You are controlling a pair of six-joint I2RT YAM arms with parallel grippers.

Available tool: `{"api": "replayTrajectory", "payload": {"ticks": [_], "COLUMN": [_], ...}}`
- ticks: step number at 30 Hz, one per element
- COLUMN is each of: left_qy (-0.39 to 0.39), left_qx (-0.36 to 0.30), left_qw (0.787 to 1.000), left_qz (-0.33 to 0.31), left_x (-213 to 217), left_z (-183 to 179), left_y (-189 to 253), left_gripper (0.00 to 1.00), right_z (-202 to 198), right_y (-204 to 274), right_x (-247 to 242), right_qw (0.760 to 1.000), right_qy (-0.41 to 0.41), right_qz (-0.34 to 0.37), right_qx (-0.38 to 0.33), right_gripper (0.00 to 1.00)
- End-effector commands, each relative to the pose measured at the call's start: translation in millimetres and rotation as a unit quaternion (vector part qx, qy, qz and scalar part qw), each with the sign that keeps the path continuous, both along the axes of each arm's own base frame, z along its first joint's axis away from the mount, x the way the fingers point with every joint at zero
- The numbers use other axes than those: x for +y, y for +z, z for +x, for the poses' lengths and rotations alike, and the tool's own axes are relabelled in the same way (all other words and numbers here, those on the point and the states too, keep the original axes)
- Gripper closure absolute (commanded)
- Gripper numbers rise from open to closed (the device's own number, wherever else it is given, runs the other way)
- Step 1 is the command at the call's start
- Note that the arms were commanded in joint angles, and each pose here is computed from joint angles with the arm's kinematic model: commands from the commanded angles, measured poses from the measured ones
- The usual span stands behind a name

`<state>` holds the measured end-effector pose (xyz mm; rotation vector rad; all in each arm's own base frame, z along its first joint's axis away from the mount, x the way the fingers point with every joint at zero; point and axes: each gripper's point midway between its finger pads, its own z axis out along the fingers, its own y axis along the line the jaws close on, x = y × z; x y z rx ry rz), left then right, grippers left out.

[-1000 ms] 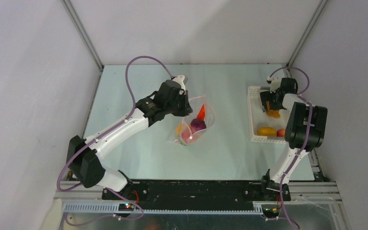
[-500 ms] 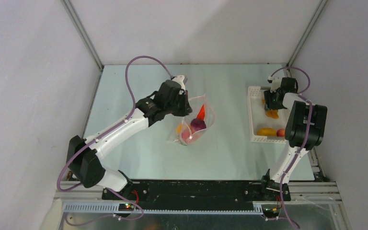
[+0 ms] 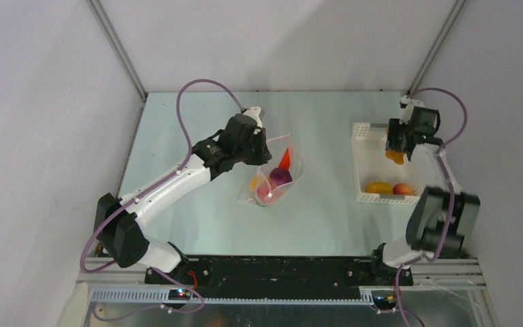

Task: Place the food in the zip-top bag and seal the zipper
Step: Pick up the fake vegetable from the bin, then place the fake vegetable in the zipper food storage bag.

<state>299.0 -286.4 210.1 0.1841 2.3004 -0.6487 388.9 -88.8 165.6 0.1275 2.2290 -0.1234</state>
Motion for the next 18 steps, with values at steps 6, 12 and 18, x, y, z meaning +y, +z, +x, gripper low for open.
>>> {"api": "replayTrajectory", "payload": {"ticks": [6, 12, 18], "left_qy": [0.013, 0.013, 0.012], "left_qx": [-0.035, -0.036, -0.034], "left_qw": [0.999, 0.999, 0.998], "left_qz": [-0.031, -0.037, -0.051], "left_x": [-1, -1, -4], "left_z": [4, 3, 1], "left_y": [38, 41, 45], "left_gripper": [1.0, 1.0, 1.0], "right_z": [-78, -151, -188], "right_y": [126, 203, 219], "right_x": [165, 274, 359], "right_qw": [0.92, 0.797, 0.721], "right_qy": [0.224, 0.427, 0.503], "right_qz": [0.263, 0.337, 0.401], "right_qx": [-0.187, -0.262, -0.257], "right_gripper": [0.86, 0.85, 0.86]}}
